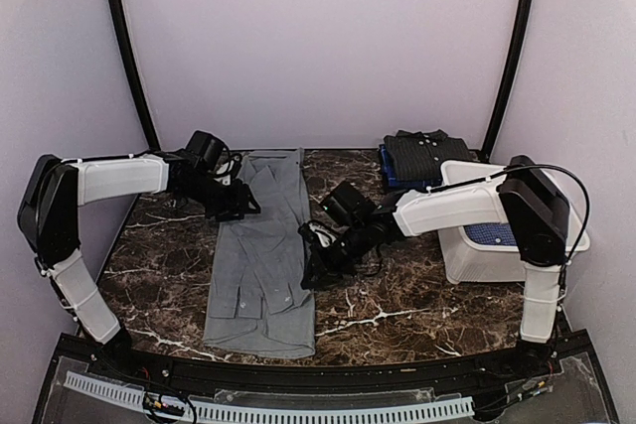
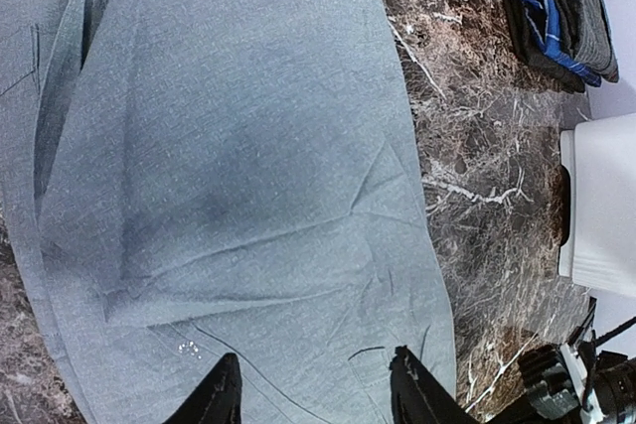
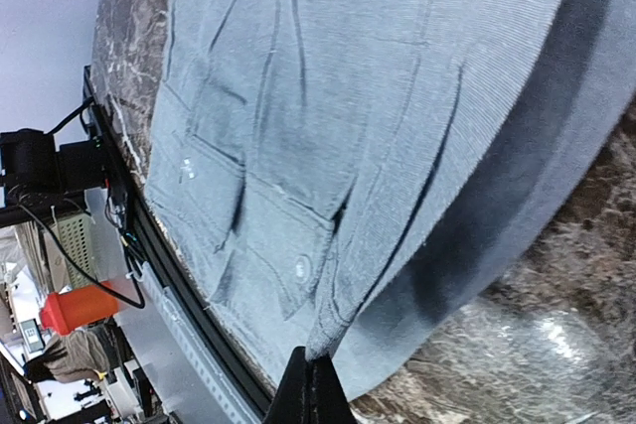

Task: Fold and stack the long sleeve shirts
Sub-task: Adjust the sleeve of the rectangle-folded shirt.

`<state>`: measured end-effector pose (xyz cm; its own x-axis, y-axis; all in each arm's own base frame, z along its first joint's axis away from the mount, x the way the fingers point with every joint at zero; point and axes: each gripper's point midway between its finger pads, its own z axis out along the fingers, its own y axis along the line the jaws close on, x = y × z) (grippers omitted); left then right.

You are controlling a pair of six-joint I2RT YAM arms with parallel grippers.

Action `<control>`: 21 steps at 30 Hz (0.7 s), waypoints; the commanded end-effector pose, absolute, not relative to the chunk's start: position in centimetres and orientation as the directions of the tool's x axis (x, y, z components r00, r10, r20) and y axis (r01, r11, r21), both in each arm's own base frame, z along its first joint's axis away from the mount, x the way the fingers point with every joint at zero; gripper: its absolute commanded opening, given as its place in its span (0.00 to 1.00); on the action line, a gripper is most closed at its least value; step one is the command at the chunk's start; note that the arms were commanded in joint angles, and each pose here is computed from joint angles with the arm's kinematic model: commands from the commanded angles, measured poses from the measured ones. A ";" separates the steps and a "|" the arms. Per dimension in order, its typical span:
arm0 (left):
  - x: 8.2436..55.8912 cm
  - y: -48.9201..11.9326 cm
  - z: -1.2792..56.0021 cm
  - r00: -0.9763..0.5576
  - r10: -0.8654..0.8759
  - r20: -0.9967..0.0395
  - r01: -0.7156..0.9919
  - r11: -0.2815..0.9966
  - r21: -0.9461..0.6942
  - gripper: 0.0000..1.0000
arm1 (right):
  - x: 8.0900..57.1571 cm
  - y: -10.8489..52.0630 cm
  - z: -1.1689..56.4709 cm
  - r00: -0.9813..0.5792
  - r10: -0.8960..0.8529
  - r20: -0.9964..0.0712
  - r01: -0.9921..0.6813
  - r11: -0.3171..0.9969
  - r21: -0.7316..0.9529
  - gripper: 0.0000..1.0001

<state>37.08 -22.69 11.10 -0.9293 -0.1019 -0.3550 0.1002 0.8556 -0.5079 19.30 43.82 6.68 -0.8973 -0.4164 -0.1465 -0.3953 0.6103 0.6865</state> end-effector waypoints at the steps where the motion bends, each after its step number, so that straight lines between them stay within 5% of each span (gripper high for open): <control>1: 37.6 -23.0 11.8 -0.925 -0.092 -0.369 0.122 0.847 -0.518 0.50 | 17.0 45.3 7.2 -0.895 -0.439 -0.083 -0.355 0.584 0.730 0.00; 12: 39.4 -23.2 11.1 -0.919 -0.119 -0.377 0.097 0.856 -0.508 0.48 | 16.0 44.7 4.9 -0.901 -0.426 -0.084 -0.370 0.652 0.662 0.00; 21: 42.6 -21.3 6.3 -0.915 -0.206 -0.347 -0.030 0.892 -0.451 0.39 | 21.2 44.6 9.5 -0.866 -0.368 -0.339 -0.499 0.692 0.522 0.31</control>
<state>40.77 -22.72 7.67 -0.9281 -0.1506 -0.3404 0.0333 0.8773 -0.4788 17.57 43.89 4.98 -0.9002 -0.4099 -0.1474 -0.4118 0.6906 0.5945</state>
